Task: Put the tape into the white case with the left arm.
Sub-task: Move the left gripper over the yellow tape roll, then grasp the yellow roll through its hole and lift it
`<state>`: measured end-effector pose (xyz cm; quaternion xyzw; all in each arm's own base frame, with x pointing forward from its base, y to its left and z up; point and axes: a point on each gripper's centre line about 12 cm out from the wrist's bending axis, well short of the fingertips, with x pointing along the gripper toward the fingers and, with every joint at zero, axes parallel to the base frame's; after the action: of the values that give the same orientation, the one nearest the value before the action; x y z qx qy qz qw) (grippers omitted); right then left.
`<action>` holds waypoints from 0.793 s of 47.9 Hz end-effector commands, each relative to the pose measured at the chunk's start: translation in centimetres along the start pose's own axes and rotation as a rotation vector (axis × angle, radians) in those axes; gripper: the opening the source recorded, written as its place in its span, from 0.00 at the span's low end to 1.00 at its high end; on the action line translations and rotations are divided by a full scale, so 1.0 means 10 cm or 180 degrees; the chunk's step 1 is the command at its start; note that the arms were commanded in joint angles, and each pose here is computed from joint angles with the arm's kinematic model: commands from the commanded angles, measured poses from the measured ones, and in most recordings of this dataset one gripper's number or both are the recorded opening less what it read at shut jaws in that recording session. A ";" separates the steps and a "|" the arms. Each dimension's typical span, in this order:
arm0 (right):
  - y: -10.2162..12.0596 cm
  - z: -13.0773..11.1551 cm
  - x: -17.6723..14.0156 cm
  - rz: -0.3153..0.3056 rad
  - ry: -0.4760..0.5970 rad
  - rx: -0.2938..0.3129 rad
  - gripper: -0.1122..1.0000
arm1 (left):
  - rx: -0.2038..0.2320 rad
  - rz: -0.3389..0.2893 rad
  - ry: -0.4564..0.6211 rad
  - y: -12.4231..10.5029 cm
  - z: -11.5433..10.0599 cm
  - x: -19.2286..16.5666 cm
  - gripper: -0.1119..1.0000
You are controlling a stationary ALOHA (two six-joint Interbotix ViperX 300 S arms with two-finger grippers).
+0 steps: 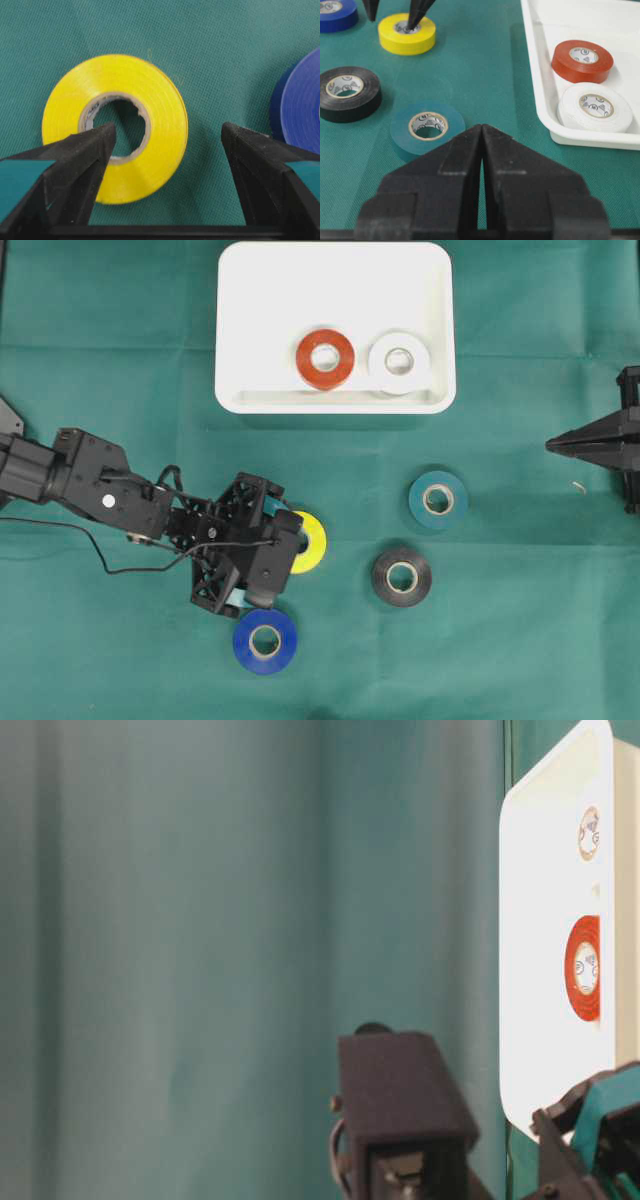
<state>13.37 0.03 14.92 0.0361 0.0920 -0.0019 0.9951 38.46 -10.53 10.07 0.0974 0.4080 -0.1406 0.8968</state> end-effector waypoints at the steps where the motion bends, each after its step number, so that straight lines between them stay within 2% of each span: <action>1: 0.00 0.02 0.01 -0.0003 -0.0005 0.0001 0.02 | 0.0007 0.0003 -0.0098 0.00 0.12 0.00 0.91; 11: 0.00 0.02 0.01 -0.0002 0.0000 -0.0004 0.02 | -0.0002 -0.0003 -0.0039 0.00 0.08 0.07 0.90; 16: 0.00 0.02 0.01 -0.0003 0.0000 -0.0004 0.02 | 0.0003 -0.0002 -0.0044 0.00 0.09 0.07 0.84; 18: 0.00 0.02 0.01 -0.0002 -0.0005 -0.0004 0.02 | 0.0003 -0.0003 -0.0039 0.00 0.09 0.07 0.78; 25: 0.00 0.02 0.01 -0.0003 0.0000 -0.0004 0.02 | 0.0009 -0.0002 -0.0020 0.00 0.08 0.06 0.42; 27: 0.00 0.03 0.01 -0.0002 -0.0010 -0.0004 0.02 | 0.0009 -0.0004 -0.0005 0.00 0.08 0.06 0.35; 38: 0.00 0.03 0.01 -0.0002 -0.0010 0.0001 0.02 | 0.0014 -0.0006 0.0009 0.00 0.08 0.06 0.36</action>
<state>13.37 0.03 14.92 0.0354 0.0920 -0.0017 0.9951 38.95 -10.86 9.15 0.1005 0.4215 -0.1430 0.8898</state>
